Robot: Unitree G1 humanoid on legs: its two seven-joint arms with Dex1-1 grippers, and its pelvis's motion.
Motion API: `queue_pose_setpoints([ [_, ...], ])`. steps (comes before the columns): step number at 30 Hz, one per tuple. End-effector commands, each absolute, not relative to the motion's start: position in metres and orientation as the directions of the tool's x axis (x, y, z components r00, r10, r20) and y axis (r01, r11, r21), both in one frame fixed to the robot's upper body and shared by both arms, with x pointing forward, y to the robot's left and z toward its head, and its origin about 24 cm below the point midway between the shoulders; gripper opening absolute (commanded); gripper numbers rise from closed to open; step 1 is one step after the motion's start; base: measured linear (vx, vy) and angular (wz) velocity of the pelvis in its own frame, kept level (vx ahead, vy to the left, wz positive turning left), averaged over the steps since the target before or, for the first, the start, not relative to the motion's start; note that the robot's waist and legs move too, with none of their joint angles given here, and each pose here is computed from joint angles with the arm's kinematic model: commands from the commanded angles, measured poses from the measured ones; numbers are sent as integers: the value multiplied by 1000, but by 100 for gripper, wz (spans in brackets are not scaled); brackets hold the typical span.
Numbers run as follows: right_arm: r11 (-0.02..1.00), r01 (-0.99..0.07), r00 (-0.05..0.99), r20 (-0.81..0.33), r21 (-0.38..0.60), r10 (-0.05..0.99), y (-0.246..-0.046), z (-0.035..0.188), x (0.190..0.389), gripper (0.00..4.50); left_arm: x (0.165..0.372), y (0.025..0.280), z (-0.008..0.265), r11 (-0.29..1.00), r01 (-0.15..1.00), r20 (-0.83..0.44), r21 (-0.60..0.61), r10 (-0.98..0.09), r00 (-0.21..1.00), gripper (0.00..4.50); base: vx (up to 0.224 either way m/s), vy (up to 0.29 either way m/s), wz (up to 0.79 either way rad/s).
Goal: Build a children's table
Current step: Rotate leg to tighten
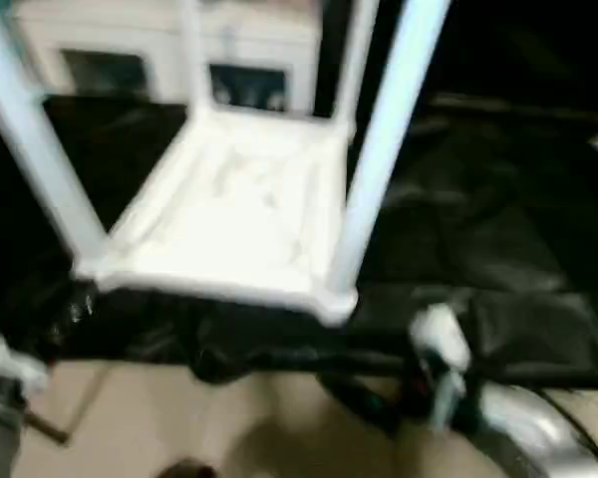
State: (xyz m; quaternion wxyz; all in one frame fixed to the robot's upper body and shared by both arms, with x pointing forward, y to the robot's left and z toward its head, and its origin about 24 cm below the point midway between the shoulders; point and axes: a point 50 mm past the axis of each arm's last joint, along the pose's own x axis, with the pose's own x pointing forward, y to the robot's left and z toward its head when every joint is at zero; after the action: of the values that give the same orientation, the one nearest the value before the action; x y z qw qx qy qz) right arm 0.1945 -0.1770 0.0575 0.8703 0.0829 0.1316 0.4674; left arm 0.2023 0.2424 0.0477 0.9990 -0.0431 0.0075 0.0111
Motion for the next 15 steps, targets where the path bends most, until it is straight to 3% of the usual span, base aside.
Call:
queue_pose_setpoints([
  [1, 607, -760, 581, -174, 233, 795, -168, 51, 211, 450, 213, 235, 47, 997, -9, -30, -80, 6, 1000, 450, -114, 5, 8],
  [7, 651, -730, 644, -111, 208, 757, -151, 56, 228, 450, 218, 219, 49, 997, 40, -13, -72, -41, 999, 450, -110, 6, 2],
  [12, 695, -693, 689, -108, 193, 717, -141, 49, 239, 450, 240, 220, 55, 998, -17, 10, -57, 17, 1000, 450, -81, -132, 22],
  [15, 687, -702, 682, -102, 190, 725, -134, 46, 244, 450, 250, 222, 58, 996, -65, 19, -61, 67, 998, 450, 57, -130, 12],
])
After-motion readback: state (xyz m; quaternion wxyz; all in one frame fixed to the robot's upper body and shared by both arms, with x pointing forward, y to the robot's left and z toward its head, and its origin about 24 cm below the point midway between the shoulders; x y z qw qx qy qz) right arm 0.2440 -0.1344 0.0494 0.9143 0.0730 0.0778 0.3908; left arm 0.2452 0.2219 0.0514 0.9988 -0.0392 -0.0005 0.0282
